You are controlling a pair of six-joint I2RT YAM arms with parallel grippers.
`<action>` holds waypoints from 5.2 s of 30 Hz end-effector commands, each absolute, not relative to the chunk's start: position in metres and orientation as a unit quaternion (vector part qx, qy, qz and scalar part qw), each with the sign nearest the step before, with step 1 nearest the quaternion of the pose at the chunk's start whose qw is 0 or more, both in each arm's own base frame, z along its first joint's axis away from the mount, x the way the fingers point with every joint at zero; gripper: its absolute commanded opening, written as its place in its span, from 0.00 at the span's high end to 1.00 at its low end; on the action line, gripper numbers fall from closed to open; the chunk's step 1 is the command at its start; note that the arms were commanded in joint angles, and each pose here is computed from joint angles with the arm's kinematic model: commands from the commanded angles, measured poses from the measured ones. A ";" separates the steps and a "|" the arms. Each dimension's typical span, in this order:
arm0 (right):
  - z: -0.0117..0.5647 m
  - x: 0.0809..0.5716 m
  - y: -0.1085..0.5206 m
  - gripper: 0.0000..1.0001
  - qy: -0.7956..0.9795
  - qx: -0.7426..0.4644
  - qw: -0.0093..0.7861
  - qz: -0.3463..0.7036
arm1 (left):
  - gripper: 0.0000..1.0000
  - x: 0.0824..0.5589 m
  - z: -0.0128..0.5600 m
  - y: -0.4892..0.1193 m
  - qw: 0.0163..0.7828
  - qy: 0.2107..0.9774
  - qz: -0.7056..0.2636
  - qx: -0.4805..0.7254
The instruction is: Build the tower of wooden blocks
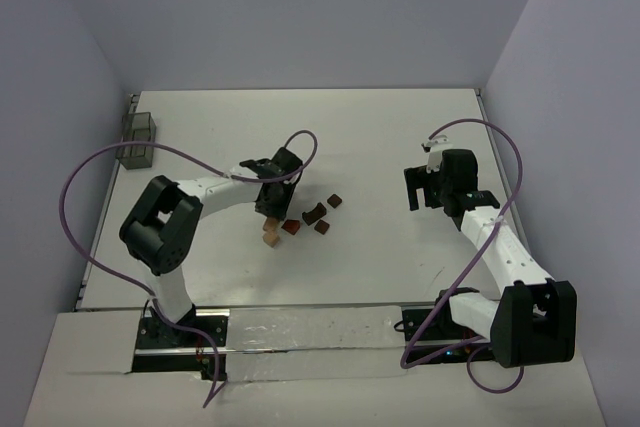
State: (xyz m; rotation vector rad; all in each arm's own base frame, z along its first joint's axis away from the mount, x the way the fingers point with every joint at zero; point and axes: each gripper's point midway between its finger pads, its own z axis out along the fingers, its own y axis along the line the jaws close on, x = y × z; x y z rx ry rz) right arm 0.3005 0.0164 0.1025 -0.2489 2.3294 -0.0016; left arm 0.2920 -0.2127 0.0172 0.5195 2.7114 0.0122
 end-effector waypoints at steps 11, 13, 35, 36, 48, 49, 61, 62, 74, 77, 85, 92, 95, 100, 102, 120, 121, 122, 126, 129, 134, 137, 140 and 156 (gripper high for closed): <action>0.122 0.314 0.017 0.00 0.905 -0.103 0.414 -0.006 | 1.00 0.318 0.015 -0.166 0.198 0.969 0.036 0.144; 0.123 0.314 0.017 0.00 0.904 -0.102 0.415 -0.006 | 1.00 0.336 0.012 -0.168 0.195 0.972 0.031 0.129; 0.121 0.314 0.017 0.00 0.906 -0.102 0.411 -0.007 | 1.00 0.353 0.014 -0.252 0.246 0.925 -0.016 0.290; 0.120 0.314 0.017 0.00 0.906 -0.102 0.410 -0.006 | 1.00 0.351 0.015 -0.255 0.248 0.923 -0.019 0.294; 0.120 0.314 0.017 0.00 0.907 -0.102 0.410 -0.006 | 1.00 0.330 0.027 -0.276 0.263 0.912 -0.018 0.313; 0.120 0.314 0.017 0.00 0.907 -0.101 0.409 -0.006 | 1.00 0.332 0.032 -0.272 0.271 0.916 -0.008 0.297; 0.123 0.314 0.019 0.00 0.905 -0.104 0.413 -0.001 | 1.00 0.313 0.084 -0.196 0.279 0.955 -0.015 0.094; 0.123 0.313 0.019 0.00 0.905 -0.105 0.411 0.000 | 1.00 0.303 0.078 -0.192 0.264 0.960 -0.016 0.091; 0.121 0.312 0.017 0.00 0.907 -0.102 0.409 -0.007 | 1.00 0.265 0.032 -0.155 0.149 0.980 -0.020 0.131; 0.120 0.313 0.018 0.00 0.908 -0.103 0.406 -0.005 | 1.00 0.283 0.056 -0.148 0.214 0.967 -0.024 0.135; 0.118 0.314 0.018 0.00 0.909 -0.103 0.404 -0.005 | 1.00 0.281 0.047 -0.129 0.217 0.954 0.009 0.209; 0.120 0.313 0.017 0.00 0.907 -0.102 0.408 -0.007 | 1.00 0.297 0.103 -0.126 0.348 0.862 -0.058 0.364; 0.119 0.313 0.018 0.00 0.909 -0.102 0.404 -0.004 | 1.00 0.275 0.114 -0.134 0.360 0.793 -0.084 0.484; 0.118 0.313 0.019 0.00 0.909 -0.103 0.404 -0.002 | 1.00 0.225 0.117 -0.144 0.354 0.656 -0.126 0.655; 0.118 0.313 0.019 0.00 0.910 -0.103 0.403 -0.001 | 1.00 0.208 0.111 -0.143 0.335 0.610 -0.135 0.705; 0.116 0.314 0.018 0.00 0.911 -0.104 0.398 -0.005 | 1.00 0.180 0.050 -0.148 0.090 0.341 -0.184 0.918; 0.116 0.314 0.017 0.00 0.911 -0.104 0.399 -0.006 | 1.00 0.183 0.047 -0.151 0.083 0.333 -0.183 0.921; 0.116 0.314 0.017 0.00 0.911 -0.104 0.399 -0.006 | 1.00 0.185 0.042 -0.152 0.074 0.328 -0.180 0.925; 0.115 0.314 0.016 0.00 0.911 -0.104 0.398 -0.008 | 1.00 0.195 0.031 -0.165 0.066 0.301 -0.167 0.936; 0.116 0.314 0.016 0.00 0.911 -0.104 0.399 -0.010 | 1.00 0.206 0.026 -0.182 0.064 0.285 -0.160 0.943; 0.116 0.314 0.016 0.00 0.911 -0.106 0.399 -0.010 | 1.00 0.228 0.020 -0.208 0.076 0.279 -0.155 0.945; 0.116 0.314 0.016 0.00 0.911 -0.106 0.399 -0.010 | 1.00 0.240 0.023 -0.224 0.085 0.271 -0.146 0.948; 0.116 0.314 0.016 0.00 0.911 -0.106 0.399 -0.010 | 1.00 0.252 0.021 -0.238 0.093 0.260 -0.137 0.951; 0.117 0.314 0.017 0.00 0.910 -0.106 0.401 -0.006 | 1.00 0.196 0.150 -0.301 0.249 0.390 -0.259 0.848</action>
